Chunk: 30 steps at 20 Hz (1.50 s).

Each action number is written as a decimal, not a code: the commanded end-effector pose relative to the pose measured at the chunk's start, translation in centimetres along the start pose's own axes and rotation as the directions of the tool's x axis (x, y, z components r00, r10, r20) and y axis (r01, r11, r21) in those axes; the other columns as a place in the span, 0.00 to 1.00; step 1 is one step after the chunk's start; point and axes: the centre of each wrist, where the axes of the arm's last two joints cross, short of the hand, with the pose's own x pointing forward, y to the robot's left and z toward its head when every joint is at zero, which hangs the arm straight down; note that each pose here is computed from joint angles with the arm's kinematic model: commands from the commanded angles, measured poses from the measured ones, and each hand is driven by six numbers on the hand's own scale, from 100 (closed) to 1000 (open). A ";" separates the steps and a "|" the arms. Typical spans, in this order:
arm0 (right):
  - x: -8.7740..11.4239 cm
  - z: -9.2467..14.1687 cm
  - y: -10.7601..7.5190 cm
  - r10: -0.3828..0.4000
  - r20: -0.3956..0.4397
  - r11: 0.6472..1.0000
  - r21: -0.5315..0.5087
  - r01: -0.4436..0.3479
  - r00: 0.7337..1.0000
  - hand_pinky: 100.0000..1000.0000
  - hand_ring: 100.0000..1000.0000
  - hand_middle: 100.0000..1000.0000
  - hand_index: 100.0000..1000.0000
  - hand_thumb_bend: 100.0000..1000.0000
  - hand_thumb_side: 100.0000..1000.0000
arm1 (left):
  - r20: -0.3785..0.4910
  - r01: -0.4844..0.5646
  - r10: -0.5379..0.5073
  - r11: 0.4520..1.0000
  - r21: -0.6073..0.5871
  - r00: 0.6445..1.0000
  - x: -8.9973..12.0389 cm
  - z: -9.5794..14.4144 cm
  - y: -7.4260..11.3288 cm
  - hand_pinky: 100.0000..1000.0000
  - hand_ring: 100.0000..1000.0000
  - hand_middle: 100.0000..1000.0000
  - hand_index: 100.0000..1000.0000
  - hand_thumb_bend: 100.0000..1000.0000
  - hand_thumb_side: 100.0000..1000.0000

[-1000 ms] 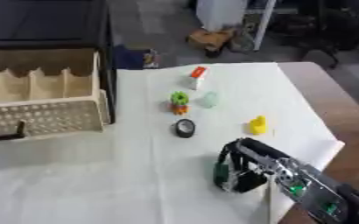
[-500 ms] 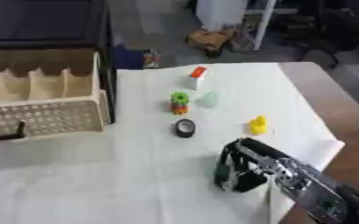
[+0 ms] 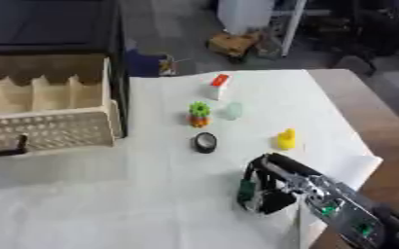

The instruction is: Pick up objects from table and place into drawer.

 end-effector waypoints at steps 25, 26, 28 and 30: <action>3.2 0.5 -6.8 0.052 0.137 0.985 -0.168 -0.029 0.989 0.41 0.36 0.11 0.50 0.11 0.25 | 0.016 -0.003 0.003 1.000 0.002 1.000 0.5 -0.2 0.3 0.22 0.31 0.47 0.71 0.00 1.00; 3.5 0.6 -7.3 0.058 0.147 0.983 -0.181 -0.031 0.987 0.41 0.35 0.11 0.49 0.11 0.26 | 0.016 -0.003 0.003 1.000 0.002 1.000 0.5 -0.3 0.3 0.22 0.31 0.47 0.71 0.00 1.00; 4.0 0.7 -8.1 0.066 0.166 0.978 -0.206 -0.031 0.984 0.41 0.35 0.10 0.49 0.13 0.28 | 0.017 -0.003 0.003 1.000 0.002 1.000 0.5 -0.3 0.3 0.22 0.31 0.47 0.71 0.00 1.00; 4.6 0.9 -9.0 0.072 0.184 0.973 -0.229 -0.028 0.980 0.41 0.34 0.10 0.49 0.15 0.30 | 0.018 -0.002 0.002 1.000 0.003 1.000 0.5 -0.3 0.3 0.22 0.31 0.47 0.71 0.00 1.00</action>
